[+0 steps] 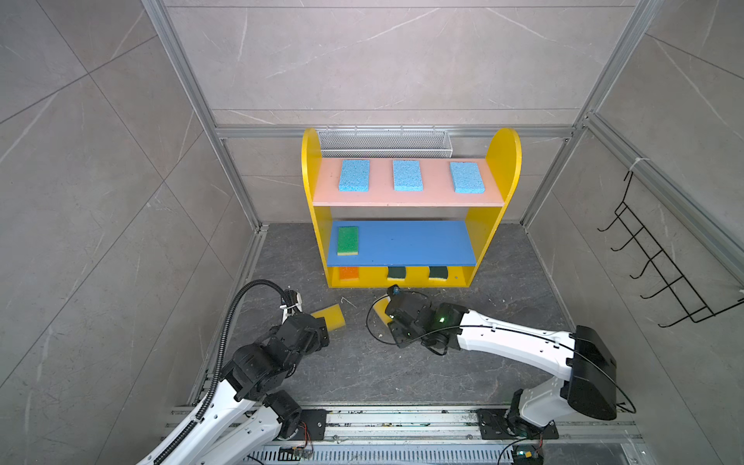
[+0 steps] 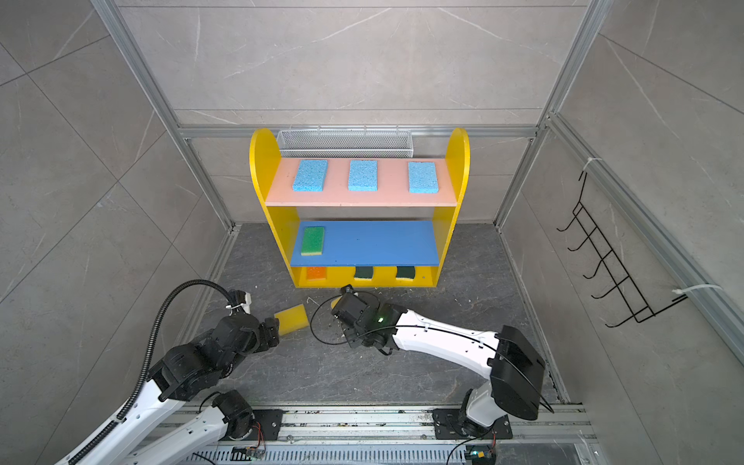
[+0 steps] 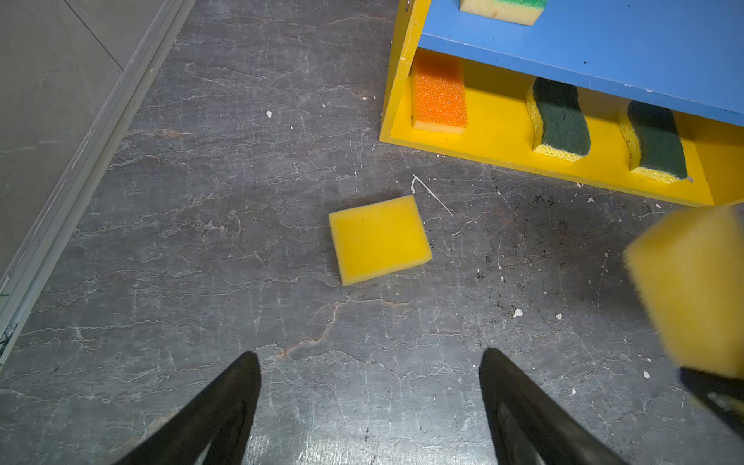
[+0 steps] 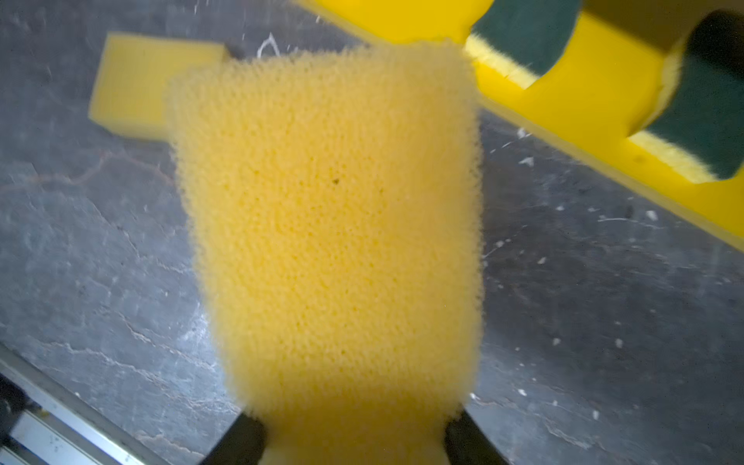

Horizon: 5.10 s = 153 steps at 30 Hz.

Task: Place and organize the cleaning sponges onto the shelf
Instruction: 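Carry the yellow sponge with the right gripper up to the blue board, then lower the yellow sponge onto the blue board beside the shelf's side wall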

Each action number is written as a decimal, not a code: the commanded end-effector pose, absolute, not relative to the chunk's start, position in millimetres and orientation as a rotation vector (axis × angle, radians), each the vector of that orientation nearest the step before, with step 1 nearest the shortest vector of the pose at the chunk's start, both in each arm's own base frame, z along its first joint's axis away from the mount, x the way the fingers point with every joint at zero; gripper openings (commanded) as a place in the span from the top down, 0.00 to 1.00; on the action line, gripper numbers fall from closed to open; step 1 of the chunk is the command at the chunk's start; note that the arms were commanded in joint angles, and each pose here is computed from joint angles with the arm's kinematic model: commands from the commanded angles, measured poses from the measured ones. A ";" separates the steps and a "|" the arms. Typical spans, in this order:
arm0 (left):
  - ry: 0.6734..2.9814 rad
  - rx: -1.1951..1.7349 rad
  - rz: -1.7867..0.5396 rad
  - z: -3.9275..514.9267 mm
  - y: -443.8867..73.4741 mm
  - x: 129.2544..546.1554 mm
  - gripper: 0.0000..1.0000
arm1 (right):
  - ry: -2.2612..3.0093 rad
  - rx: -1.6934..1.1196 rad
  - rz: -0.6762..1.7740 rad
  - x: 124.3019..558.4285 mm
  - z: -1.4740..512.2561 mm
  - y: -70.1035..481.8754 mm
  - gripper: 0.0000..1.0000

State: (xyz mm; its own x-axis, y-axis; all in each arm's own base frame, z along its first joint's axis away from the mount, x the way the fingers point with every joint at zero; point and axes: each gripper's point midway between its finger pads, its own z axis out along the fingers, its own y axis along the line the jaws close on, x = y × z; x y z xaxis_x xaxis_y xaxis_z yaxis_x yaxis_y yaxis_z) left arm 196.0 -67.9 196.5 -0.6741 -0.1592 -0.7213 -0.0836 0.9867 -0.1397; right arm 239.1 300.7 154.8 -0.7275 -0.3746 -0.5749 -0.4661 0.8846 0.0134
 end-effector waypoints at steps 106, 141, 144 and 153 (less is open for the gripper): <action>2.174 -0.072 -0.115 240.7 -97.2 240.4 0.13 | 2.473 0.004 0.085 454.3 165.8 150.4 0.45; 2.183 -0.077 -0.118 249.5 -92.9 234.3 0.12 | 2.427 0.107 0.069 443.0 197.4 140.0 0.26; 2.197 -0.071 -0.105 248.8 -92.1 233.6 0.12 | 2.404 0.102 0.080 436.0 207.0 137.5 0.23; 2.236 -0.089 -0.073 241.7 -87.8 230.3 0.13 | 2.465 0.044 0.094 446.0 177.1 149.5 0.27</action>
